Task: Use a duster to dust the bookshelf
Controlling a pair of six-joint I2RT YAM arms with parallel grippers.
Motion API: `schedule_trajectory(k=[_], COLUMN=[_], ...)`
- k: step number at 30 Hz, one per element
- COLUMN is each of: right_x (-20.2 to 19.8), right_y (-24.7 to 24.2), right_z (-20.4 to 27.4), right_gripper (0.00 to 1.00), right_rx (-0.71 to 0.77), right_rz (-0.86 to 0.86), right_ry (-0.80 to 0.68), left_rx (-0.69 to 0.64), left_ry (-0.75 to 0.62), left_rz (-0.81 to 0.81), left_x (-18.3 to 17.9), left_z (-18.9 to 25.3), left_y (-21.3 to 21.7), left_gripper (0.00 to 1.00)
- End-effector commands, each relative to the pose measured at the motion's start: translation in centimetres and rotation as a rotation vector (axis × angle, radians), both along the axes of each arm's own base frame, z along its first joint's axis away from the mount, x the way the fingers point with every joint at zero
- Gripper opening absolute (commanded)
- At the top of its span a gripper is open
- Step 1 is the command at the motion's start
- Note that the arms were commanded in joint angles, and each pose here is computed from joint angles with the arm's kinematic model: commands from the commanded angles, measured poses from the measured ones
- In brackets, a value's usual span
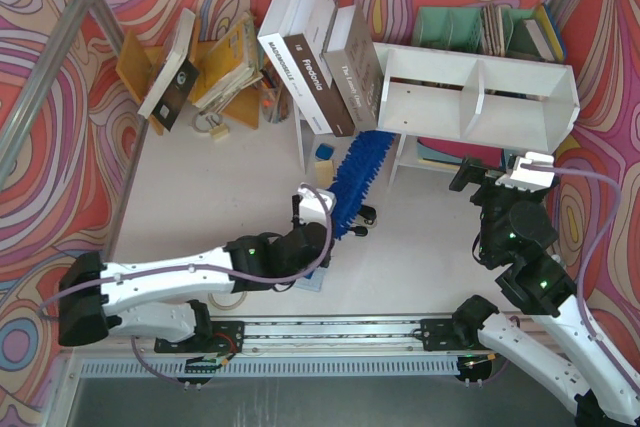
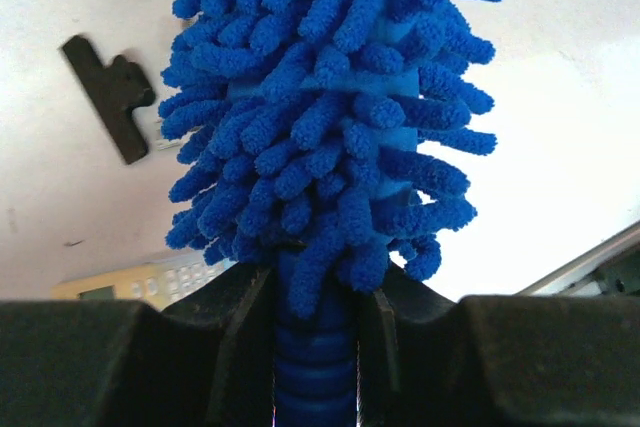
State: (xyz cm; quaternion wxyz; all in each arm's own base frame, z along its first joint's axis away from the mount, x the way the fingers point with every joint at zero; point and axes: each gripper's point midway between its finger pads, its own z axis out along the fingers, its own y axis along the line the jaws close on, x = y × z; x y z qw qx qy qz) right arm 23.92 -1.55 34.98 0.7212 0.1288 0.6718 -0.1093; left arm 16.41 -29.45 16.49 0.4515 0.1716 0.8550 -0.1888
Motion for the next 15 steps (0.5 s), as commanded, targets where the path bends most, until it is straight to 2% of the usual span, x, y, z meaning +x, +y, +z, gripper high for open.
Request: schedule_trajectory(k=[1, 7, 15], right_x=[-0.2, -0.3, -0.2], right_y=[-0.4, -0.4, -0.3], right_z=[0.5, 0.5, 0.4], right_gripper=[0.99, 0.99, 0.99], right_rx=[0.012, 0.012, 0.011], right_rz=[-0.016, -0.015, -0.014], right_ry=[-0.026, -0.028, -0.026], left_rx=[-0.085, -0.043, -0.019], left_ry=[-0.011, -0.013, -0.109], left_rz=[-0.093, -0.058, 0.166], left_x=[-0.1, 0.1, 1.7], left_z=[2.3, 1.7, 3.0], left_y=[-4.3, -3.3, 3.9], left_gripper=[0.0, 0.0, 0.0])
